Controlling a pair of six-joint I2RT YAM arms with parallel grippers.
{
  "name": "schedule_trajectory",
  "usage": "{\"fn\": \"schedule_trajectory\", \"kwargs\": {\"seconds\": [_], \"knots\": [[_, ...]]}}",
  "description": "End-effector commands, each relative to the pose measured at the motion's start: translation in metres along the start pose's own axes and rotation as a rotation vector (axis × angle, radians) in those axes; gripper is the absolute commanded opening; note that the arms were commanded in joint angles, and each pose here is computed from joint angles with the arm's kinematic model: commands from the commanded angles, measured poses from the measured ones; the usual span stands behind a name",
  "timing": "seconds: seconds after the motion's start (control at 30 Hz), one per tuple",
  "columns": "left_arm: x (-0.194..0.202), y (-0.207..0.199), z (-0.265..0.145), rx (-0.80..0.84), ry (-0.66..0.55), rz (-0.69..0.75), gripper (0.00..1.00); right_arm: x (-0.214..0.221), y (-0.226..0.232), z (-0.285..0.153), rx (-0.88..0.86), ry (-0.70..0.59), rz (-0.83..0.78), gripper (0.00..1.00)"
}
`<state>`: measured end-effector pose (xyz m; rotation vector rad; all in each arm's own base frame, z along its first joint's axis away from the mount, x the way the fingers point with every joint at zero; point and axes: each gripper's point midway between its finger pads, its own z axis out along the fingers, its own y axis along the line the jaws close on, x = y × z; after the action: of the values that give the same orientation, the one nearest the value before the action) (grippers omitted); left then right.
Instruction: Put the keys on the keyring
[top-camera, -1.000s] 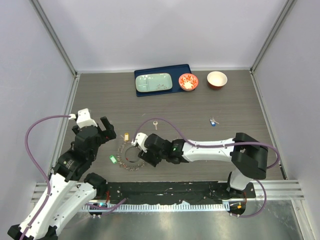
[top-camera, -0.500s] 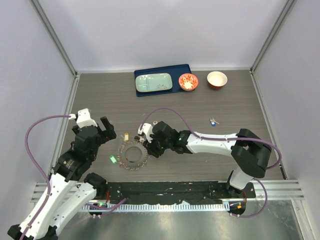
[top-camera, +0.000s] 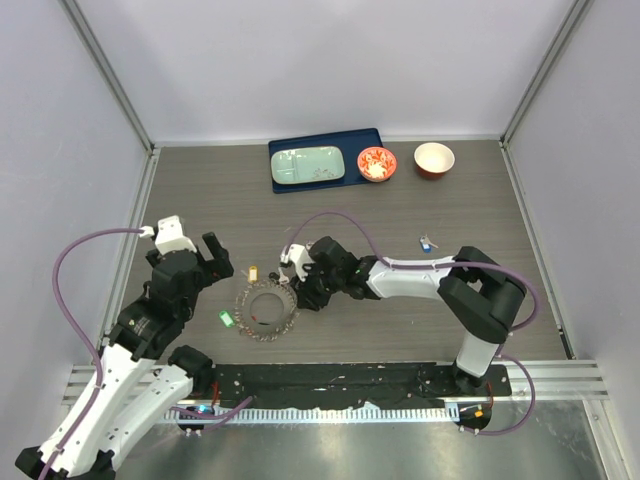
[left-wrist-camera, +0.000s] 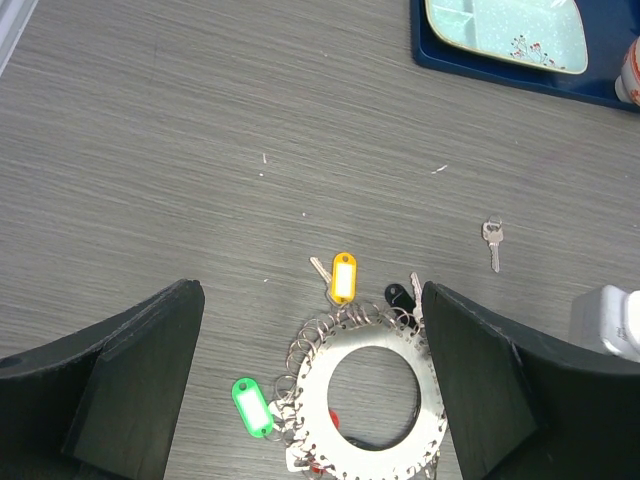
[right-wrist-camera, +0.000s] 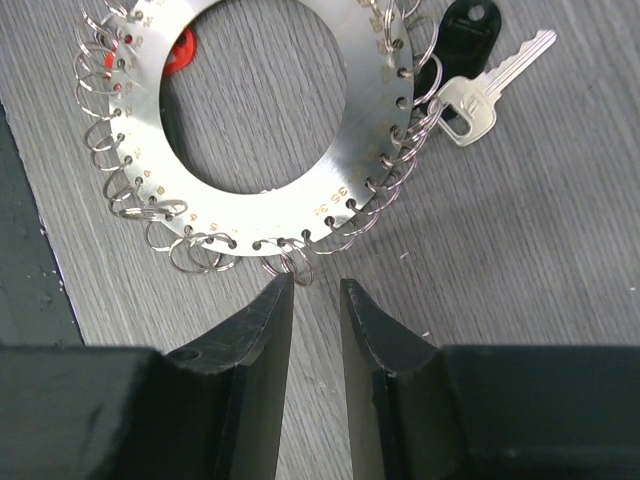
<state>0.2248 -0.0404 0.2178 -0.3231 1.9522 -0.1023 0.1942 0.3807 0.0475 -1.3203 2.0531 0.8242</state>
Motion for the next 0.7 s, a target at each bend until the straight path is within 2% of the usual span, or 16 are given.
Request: {"fn": "schedule_trajectory", "kwargs": {"seconds": [0.0,0.4,0.67], "knots": [[-0.008,-0.005,0.003,0.017,-0.032,-0.014,0.95,-0.005,0.003,0.006,-0.057,-0.044,-0.021,0.3],[-0.006,-0.006,0.005,0.014,-0.025,-0.007,0.95,0.017,-0.003,0.019,-0.114,-0.03,0.016,0.21],[-0.005,-0.006,0.006,0.01,-0.019,-0.001,0.94,0.022,-0.004,0.021,-0.154,-0.049,0.02,0.24]]}}
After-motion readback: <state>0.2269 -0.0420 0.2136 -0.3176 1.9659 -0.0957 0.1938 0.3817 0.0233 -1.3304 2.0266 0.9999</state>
